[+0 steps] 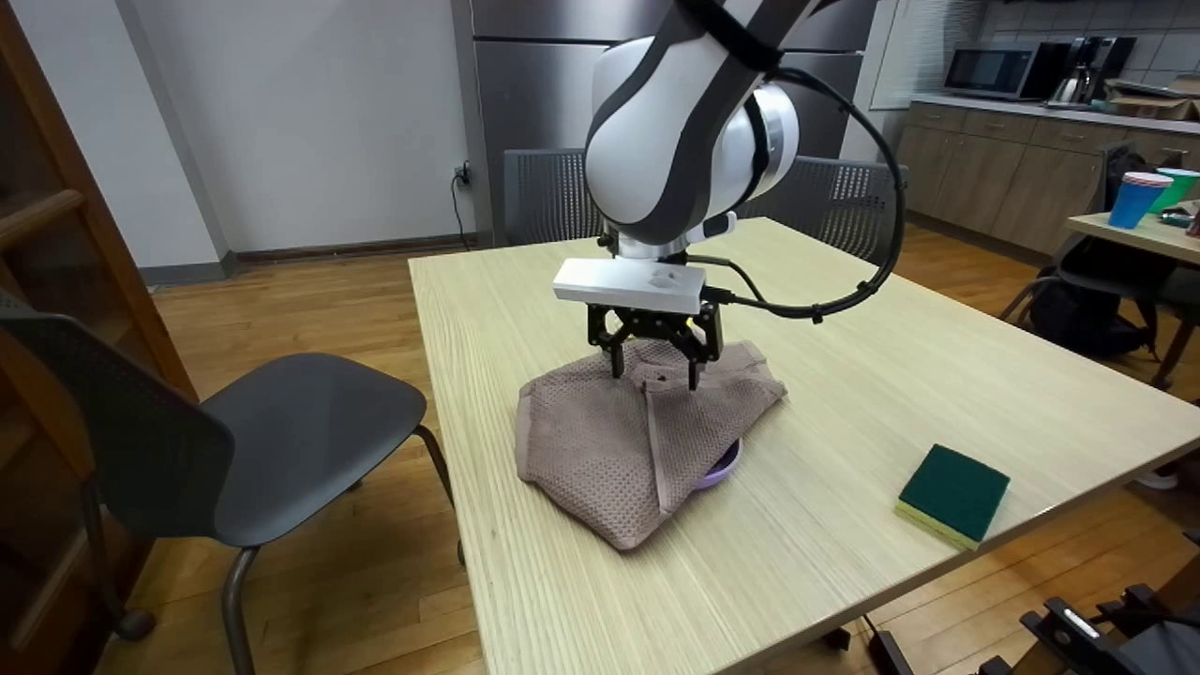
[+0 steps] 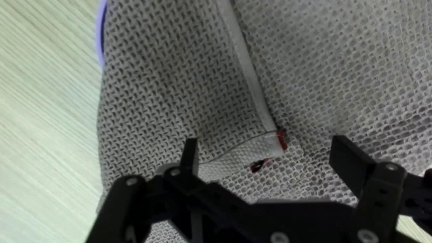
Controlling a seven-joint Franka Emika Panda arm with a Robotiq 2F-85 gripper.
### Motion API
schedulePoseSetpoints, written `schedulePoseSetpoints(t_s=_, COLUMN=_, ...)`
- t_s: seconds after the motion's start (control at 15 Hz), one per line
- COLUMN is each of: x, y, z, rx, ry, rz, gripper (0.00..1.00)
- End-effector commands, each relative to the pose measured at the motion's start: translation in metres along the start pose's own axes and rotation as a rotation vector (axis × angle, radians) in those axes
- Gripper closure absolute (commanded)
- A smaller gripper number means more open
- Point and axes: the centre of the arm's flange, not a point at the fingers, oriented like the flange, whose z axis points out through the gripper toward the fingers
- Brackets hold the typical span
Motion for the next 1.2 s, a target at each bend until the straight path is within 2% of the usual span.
schedulePoseSetpoints(t_s=0.0, x=-0.0056, y=0.0128, z=-0.0123, rx=0.021, ry=-0.006, rz=0.024, gripper=0.26)
schedulePoseSetpoints(t_s=0.27, x=-0.0069, y=0.0144, z=-0.0121, rx=0.024, ry=-0.003, rz=0.022, gripper=0.6)
schedulePoseSetpoints(t_s=0.6, x=-0.0084, y=0.0147, z=-0.0116, rx=0.024, ry=0.0, rz=0.02, gripper=0.97)
schedulePoseSetpoints(t_s=0.73, x=-0.0084, y=0.0152, z=-0.0122, rx=0.026, ry=0.0, rz=0.021, gripper=1.0)
schedulePoseSetpoints(t_s=1.13, x=-0.0118, y=0.0205, z=-0.0188, rx=0.045, ry=0.009, rz=0.03, gripper=0.99)
